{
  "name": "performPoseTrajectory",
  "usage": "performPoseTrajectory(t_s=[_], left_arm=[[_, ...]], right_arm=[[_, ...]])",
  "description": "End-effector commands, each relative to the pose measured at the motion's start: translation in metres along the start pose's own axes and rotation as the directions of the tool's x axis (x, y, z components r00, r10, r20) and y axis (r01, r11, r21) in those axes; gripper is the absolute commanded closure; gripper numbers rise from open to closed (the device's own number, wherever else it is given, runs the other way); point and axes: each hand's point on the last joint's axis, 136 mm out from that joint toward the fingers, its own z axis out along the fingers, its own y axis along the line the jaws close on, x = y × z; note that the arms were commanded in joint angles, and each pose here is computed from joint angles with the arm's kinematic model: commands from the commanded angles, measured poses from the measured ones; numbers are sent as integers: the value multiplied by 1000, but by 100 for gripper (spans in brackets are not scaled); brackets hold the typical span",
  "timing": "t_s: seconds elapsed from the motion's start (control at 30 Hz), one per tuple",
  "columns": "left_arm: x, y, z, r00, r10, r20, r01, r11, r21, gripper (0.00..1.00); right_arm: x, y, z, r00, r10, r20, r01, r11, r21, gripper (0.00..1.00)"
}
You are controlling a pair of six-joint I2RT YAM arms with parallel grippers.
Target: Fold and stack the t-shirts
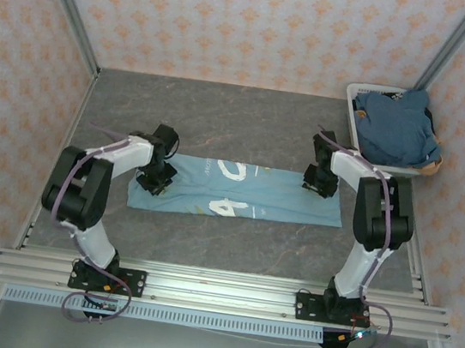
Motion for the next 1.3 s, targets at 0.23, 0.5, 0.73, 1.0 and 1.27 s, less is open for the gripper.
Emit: performPoseTrajectory(t_s=[0.23, 0.5, 0.73, 1.0, 1.27], left_arm=[[-89, -119, 14, 993, 83, 83, -89, 994, 71, 87], [-92, -310, 16, 979, 174, 109, -204, 889, 410, 86], [-63, -421, 3, 994, 61, 85, -105, 624, 774, 78], [-84, -430, -86, 977, 21, 211, -190, 524, 831, 51], [-9, -327, -141, 877, 396, 271, -478, 670, 568, 49]], right_arm=[[83, -40, 0, 975, 193, -111, -173, 971, 166, 68], [161, -7, -1, 870, 437, -230, -441, 897, 35, 67], [185, 51, 4, 792, 527, -310, -568, 822, -54, 64], [172, 67, -30, 763, 584, -277, -626, 775, -89, 53], [150, 12, -88, 813, 570, -116, -582, 792, -186, 43]])
